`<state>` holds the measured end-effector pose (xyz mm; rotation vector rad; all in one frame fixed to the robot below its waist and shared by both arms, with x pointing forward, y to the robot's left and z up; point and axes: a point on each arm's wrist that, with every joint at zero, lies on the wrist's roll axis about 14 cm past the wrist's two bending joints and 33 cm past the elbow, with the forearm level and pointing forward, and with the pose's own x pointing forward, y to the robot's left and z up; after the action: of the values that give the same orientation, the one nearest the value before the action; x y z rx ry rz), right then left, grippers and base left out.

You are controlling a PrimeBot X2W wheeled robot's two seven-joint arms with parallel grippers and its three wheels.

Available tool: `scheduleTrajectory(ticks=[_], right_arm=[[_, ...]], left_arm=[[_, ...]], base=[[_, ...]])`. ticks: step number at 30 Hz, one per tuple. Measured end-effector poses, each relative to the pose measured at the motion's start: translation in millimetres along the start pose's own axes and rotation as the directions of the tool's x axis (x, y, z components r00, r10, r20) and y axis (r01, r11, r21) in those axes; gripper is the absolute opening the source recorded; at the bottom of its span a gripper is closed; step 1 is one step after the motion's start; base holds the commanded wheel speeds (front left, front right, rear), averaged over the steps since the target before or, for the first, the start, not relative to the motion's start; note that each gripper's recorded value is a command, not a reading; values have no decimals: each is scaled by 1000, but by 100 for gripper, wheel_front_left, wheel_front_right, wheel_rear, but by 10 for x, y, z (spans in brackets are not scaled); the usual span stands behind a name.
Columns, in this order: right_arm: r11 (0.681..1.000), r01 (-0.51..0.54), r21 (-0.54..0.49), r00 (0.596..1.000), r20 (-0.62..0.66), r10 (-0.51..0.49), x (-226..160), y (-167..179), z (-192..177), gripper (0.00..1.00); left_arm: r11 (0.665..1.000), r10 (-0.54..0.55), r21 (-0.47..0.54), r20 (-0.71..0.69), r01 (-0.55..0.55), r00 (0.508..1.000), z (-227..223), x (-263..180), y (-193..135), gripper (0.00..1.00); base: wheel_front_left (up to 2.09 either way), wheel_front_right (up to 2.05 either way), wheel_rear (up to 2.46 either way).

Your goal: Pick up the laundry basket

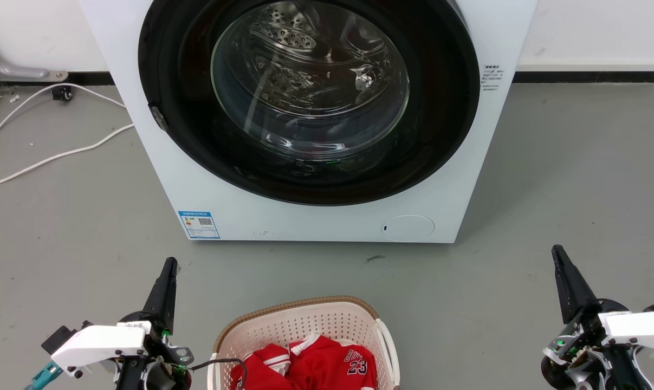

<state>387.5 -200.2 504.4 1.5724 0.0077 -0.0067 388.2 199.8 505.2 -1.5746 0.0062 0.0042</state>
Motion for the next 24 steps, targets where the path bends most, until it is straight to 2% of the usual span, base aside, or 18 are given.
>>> scheduleTrajectory(ticks=[4, 5, 10, 15, 20, 24], right_arm=[[1000, 0, 0, 1000, 0, 0, 0, -1, 0, 0], [1000, 2, 0, 1000, 0, -2, -1, -6, 0, 100], [997, 74, 4, 997, 7, -74, -115, -250, 7, 100], [996, 79, -34, 997, 25, -78, -119, -259, 27, 100], [988, 67, -136, 997, 36, -63, -103, -199, 42, 100], [970, 50, -239, 998, 35, -43, -85, -128, 28, 100]], left_arm=[[1000, 0, 0, 1, 0, 1000, 2, 0, 0, 0], [1000, 2, 0, 0, -2, 1000, 0, -1, 6, 100], [997, 71, -7, 6, -71, 997, -4, -108, 239, 100], [997, 66, 44, 26, -67, 997, 26, -106, 219, 100], [987, 52, 149, 40, -58, 998, 52, -92, 162, 100], [969, 49, 241, 45, -59, 998, 50, -80, 126, 100]], base=[[0, 0, 0], [0, 0, 0], [0, 0, 0], [0, 0, 0], [0, 0, 0], [0, 0, 0]])
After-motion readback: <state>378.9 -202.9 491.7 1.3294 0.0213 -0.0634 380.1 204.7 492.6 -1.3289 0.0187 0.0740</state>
